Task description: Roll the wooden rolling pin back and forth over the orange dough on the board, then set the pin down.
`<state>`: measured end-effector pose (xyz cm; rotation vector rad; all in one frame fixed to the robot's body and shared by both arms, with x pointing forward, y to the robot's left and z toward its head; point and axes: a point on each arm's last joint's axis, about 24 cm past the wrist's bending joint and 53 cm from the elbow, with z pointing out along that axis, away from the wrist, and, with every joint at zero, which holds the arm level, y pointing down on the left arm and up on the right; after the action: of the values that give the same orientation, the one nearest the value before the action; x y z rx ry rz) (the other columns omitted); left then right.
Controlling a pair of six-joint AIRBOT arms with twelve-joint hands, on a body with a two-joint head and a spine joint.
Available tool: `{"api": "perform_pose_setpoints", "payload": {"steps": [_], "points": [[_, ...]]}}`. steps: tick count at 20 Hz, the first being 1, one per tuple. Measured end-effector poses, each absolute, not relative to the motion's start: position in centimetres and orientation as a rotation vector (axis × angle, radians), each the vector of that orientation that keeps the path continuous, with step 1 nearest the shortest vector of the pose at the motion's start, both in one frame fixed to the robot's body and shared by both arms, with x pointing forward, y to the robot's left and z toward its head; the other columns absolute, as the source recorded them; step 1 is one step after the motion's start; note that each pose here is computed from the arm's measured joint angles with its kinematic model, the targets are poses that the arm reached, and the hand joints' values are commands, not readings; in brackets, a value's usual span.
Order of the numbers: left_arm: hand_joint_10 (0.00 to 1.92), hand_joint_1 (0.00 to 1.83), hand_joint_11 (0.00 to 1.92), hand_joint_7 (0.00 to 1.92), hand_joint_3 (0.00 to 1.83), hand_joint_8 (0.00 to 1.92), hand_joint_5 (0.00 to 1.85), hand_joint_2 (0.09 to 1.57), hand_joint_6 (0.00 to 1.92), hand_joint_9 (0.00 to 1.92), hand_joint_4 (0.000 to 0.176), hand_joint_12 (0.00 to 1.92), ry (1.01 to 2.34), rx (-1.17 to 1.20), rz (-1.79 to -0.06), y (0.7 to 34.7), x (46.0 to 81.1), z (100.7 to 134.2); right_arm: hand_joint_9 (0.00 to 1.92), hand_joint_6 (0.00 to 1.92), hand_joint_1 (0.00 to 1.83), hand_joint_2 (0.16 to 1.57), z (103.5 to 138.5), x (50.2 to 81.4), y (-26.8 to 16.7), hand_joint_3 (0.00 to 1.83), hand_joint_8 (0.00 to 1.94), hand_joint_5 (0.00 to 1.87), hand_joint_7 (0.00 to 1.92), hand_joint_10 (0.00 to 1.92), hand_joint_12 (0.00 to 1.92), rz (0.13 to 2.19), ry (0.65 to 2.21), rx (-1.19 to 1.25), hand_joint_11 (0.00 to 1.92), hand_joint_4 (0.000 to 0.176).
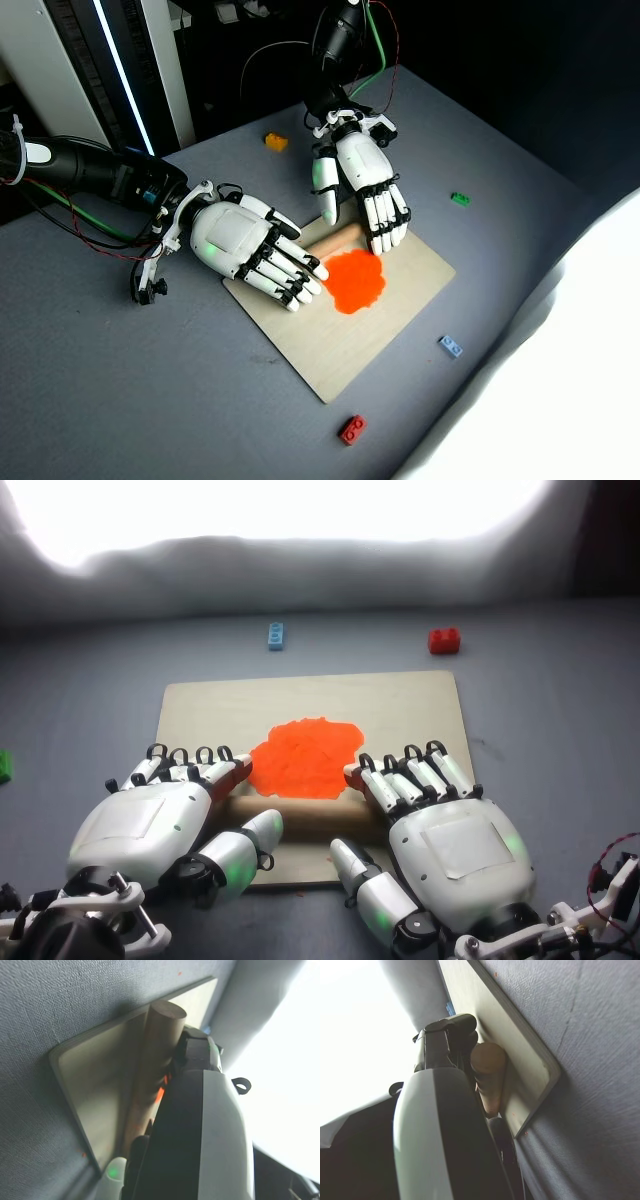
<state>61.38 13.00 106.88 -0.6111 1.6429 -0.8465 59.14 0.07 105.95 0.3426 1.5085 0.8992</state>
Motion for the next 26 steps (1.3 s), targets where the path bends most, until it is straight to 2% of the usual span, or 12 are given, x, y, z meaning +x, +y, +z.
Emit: {"api": "perform_pose_setpoints", "payload": {"steps": [13,23,24,26], "points": [[0.0,0.0,0.0,0.33,0.0,0.0,0.29,1.44,0.0,0.32,0.0,0.7,1.631,-0.587,-0.878,13.0,59.0,106.8,0.14,0.5,0.0,1.44,105.9,59.1,0.1,0.0,0.01,0.17,0.45,0.57,1.01,0.9,1.509,0.341,0.0,0.0],[0.0,0.0,0.0,0.35,0.0,0.0,0.31,1.45,0.0,0.33,0.0,0.7,1.607,-0.536,-0.892,11.9,58.9,106.9,0.14,0.48,0.0,1.44,105.9,59.1,0.1,0.0,0.0,0.16,0.43,0.53,0.96,0.9,1.509,0.341,0.0,0.0],[0.0,0.0,0.0,0.36,0.0,0.0,0.31,1.44,0.0,0.33,0.0,0.7,1.606,-0.532,-0.894,11.9,58.9,107.0,0.16,0.48,0.0,1.44,105.9,59.1,0.1,0.0,0.0,0.18,0.44,0.53,1.03,0.9,1.51,0.341,0.0,0.0],[0.0,0.0,0.0,0.35,0.0,0.0,0.31,1.44,0.0,0.33,0.0,0.7,1.604,-0.53,-0.895,11.8,58.9,107.1,0.15,0.48,0.0,1.44,105.9,59.2,0.1,0.0,0.0,0.16,0.42,0.52,1.01,0.9,1.511,0.344,0.0,0.0]]}}
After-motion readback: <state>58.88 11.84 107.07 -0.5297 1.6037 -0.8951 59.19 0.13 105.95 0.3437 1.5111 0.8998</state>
